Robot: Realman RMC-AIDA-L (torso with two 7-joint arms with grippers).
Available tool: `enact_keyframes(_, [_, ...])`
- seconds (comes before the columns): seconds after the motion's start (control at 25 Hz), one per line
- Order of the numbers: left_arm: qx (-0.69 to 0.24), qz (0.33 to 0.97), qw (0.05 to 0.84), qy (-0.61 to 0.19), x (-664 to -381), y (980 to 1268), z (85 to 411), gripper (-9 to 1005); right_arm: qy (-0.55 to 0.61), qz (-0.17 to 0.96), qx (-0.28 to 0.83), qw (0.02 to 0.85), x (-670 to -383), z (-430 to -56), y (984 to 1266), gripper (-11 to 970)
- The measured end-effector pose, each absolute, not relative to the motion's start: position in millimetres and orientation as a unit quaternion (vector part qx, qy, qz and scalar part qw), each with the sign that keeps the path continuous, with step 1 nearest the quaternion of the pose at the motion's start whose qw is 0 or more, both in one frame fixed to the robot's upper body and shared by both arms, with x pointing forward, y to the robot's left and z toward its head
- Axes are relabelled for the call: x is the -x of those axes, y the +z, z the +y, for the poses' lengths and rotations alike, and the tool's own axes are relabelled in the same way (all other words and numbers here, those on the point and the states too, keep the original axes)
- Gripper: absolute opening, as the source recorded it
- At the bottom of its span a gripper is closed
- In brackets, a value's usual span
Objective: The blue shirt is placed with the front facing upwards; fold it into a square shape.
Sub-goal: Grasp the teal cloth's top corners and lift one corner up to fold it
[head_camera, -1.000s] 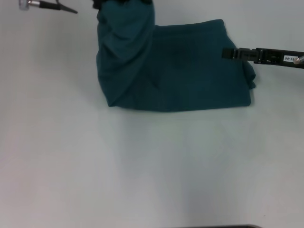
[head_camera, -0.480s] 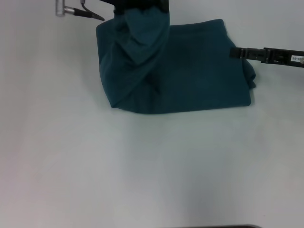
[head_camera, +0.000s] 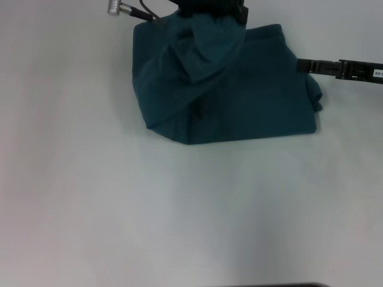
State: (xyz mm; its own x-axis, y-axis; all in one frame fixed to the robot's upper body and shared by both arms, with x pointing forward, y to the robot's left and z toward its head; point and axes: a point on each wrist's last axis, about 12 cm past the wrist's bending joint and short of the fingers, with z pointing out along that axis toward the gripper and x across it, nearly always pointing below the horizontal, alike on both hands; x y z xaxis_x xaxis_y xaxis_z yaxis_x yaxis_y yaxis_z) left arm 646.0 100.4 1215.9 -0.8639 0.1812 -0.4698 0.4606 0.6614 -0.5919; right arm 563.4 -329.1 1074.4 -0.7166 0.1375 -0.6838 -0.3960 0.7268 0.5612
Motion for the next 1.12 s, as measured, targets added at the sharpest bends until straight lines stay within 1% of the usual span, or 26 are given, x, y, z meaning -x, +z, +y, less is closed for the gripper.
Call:
enact_keyframes(0.16, [-0.156,0.899,0.188,-0.363,-648.0,1210.5,116.1,49,0.361,0.854,0.072,0.367,-561.1,-330.8,1072.4,800])
enact_keyframes(0.32, [-0.124,0.911,0.191,-0.344,-653.3,1206.7,147.1,49,0.361,0.856,0.07,0.364,-559.5,-331.1,1071.0,799])
enact_keyframes(0.48, [-0.097,0.91,0.202,-0.348,-653.5,1208.7,173.2,49,0.366,0.853,0.076,0.365,-557.6,-325.1,1068.3,798])
enact_keyframes(0.72, [-0.107,0.905,0.21,-0.355,-649.4,1219.5,174.7,49,0.387,0.825,0.142,0.386,-554.8,-289.3,1061.2,797])
enact_keyframes(0.92, [-0.109,0.902,0.211,-0.36,-648.3,1222.5,173.8,50,0.396,0.803,0.156,0.417,-553.5,-286.5,1062.7,795])
enact_keyframes(1.12, [-0.121,0.889,0.217,-0.384,-646.1,1234.3,168.5,50,0.372,0.793,0.18,0.447,-555.8,-271.0,1048.1,794])
